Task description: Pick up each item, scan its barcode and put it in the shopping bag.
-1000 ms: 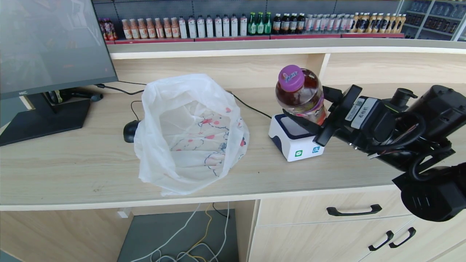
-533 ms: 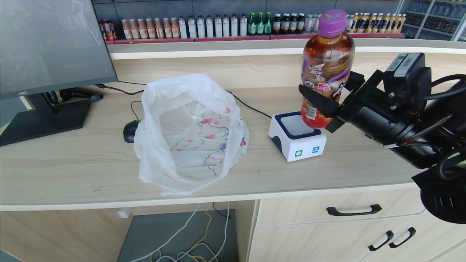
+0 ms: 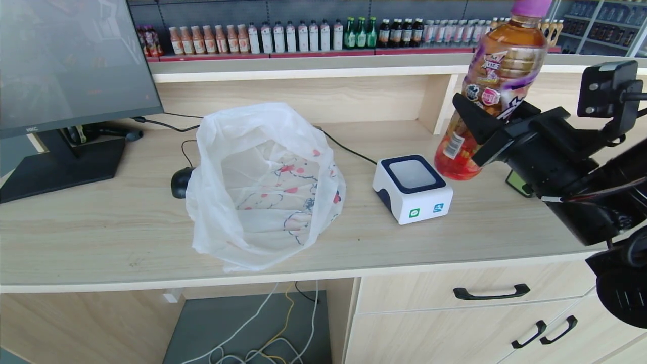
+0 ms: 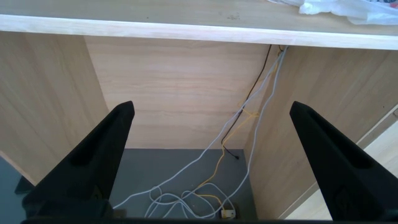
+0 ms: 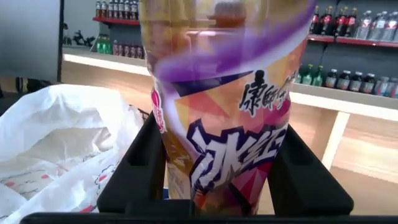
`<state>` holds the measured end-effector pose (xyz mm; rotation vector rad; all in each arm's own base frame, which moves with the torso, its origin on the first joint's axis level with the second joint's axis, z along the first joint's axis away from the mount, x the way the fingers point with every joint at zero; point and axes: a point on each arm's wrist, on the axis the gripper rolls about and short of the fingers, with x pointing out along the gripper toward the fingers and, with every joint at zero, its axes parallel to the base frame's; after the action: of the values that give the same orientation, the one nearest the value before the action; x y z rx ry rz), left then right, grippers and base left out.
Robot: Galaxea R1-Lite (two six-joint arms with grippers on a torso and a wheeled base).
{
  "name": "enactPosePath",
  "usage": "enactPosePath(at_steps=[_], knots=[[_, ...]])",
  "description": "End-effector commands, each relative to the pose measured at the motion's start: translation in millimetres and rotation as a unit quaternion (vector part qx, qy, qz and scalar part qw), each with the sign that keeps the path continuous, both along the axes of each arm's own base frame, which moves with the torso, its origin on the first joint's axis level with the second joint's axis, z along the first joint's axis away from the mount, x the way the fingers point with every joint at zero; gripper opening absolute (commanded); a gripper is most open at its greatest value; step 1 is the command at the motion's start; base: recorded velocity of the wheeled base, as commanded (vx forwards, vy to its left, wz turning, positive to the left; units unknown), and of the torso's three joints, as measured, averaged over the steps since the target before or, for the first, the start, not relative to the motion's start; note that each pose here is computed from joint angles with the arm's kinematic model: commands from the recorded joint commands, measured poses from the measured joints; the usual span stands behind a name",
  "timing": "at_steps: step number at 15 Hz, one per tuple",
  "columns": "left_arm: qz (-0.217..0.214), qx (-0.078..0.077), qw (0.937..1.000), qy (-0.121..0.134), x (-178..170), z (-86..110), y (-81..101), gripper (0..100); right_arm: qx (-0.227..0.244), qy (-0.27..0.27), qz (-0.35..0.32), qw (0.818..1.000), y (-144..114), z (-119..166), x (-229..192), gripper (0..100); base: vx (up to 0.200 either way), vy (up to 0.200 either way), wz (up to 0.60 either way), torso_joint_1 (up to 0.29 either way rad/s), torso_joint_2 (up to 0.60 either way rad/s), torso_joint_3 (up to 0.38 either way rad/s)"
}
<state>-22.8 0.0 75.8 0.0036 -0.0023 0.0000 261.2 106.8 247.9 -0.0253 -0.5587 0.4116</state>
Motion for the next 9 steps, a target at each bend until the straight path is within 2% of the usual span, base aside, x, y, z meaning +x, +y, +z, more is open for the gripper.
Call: enactPosePath(at_steps=[1, 6, 9], knots=[[0.000, 0.000, 1.0000, -0.001, 0.0, 0.2, 0.0, 100, 0.030, 0.023, -0.021, 0.999, 1.4, -6.5, 4.8, 0, 0.000, 0.000, 0.00, 0.000, 0.00, 0.000], [0.000, 0.000, 1.0000, 0.000, 0.0, 0.0, 0.0, 100, 0.049, 0.013, -0.033, 0.998, 2.5, -4.4, 14.3, 0, 0.000, 0.000, 0.00, 0.000, 0.00, 0.000], [0.000, 0.001, 1.0000, 0.000, 0.0, 0.0, 0.0, 100, 0.058, 0.007, -0.033, 0.998, 3.7, -3.7, 24.8, 0, 0.000, 0.200, 0.00, 0.001, 0.00, 0.002]])
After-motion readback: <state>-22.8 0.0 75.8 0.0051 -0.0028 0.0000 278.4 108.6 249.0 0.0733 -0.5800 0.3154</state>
